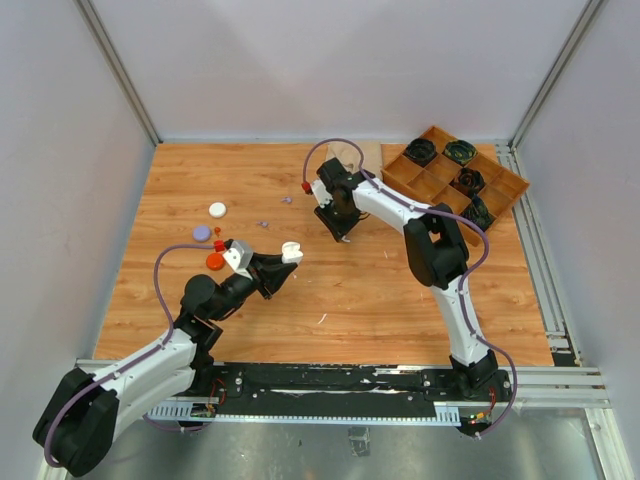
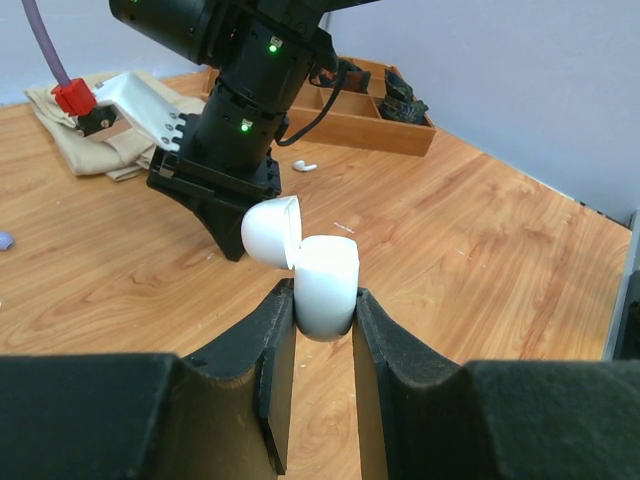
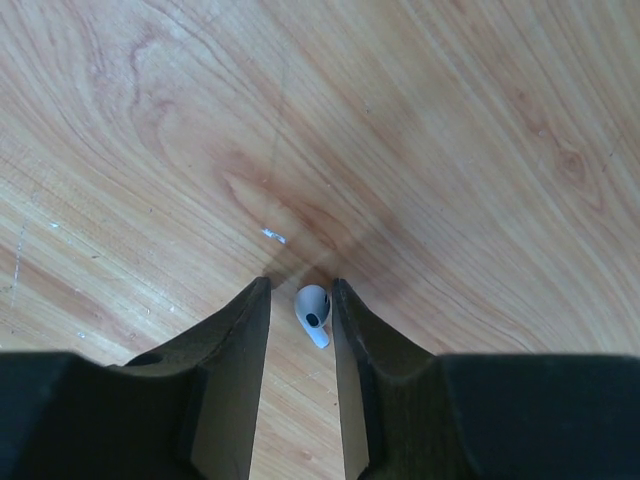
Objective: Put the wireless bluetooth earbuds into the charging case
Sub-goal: Pick up the earbud from the center of the board, then place the earbud in the charging case.
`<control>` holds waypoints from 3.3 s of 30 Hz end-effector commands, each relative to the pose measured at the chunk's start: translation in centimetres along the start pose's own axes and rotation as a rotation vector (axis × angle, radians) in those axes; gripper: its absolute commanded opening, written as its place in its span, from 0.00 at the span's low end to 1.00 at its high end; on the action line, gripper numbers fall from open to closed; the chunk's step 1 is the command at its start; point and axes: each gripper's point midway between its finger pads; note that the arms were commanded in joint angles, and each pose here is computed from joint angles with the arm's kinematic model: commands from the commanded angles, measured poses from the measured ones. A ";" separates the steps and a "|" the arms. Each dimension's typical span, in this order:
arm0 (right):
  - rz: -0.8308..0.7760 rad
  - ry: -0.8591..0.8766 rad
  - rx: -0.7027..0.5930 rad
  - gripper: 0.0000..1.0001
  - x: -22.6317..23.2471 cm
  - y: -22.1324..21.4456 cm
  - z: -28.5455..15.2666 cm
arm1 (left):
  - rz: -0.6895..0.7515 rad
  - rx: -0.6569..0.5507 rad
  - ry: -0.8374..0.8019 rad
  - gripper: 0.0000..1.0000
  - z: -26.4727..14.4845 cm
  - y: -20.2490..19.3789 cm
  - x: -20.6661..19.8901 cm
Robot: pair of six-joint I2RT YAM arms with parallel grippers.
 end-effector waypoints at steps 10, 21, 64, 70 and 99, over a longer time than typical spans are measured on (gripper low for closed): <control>-0.041 -0.037 0.099 0.32 0.2 -2.2 0.0 | 0.020 -0.021 -0.027 0.00 0.3 0.9 -0.3; -0.041 -0.019 0.097 0.13 0.5 -2.2 -0.2 | 0.019 -0.018 -0.028 0.00 0.5 0.9 -0.2; -0.054 0.617 -1.083 0.07 16.2 -1.5 -32.1 | 0.175 -0.321 -0.245 0.00 0.3 7.7 -4.0; -0.086 0.699 -1.153 0.07 18.5 -2.0 -33.2 | 0.170 -0.343 -0.269 0.00 0.3 8.4 -4.4; -0.024 0.853 -1.169 0.05 21.8 -2.6 -31.2 | 0.158 -0.439 -0.302 0.00 -0.6 11.1 -5.4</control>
Point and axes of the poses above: each gripper's point midway between its finger pads, its own z axis out along the fingers, its own x axis along the line the jaws close on, y = z × x, and after that the axes turned 10 degrees about z, right-handed
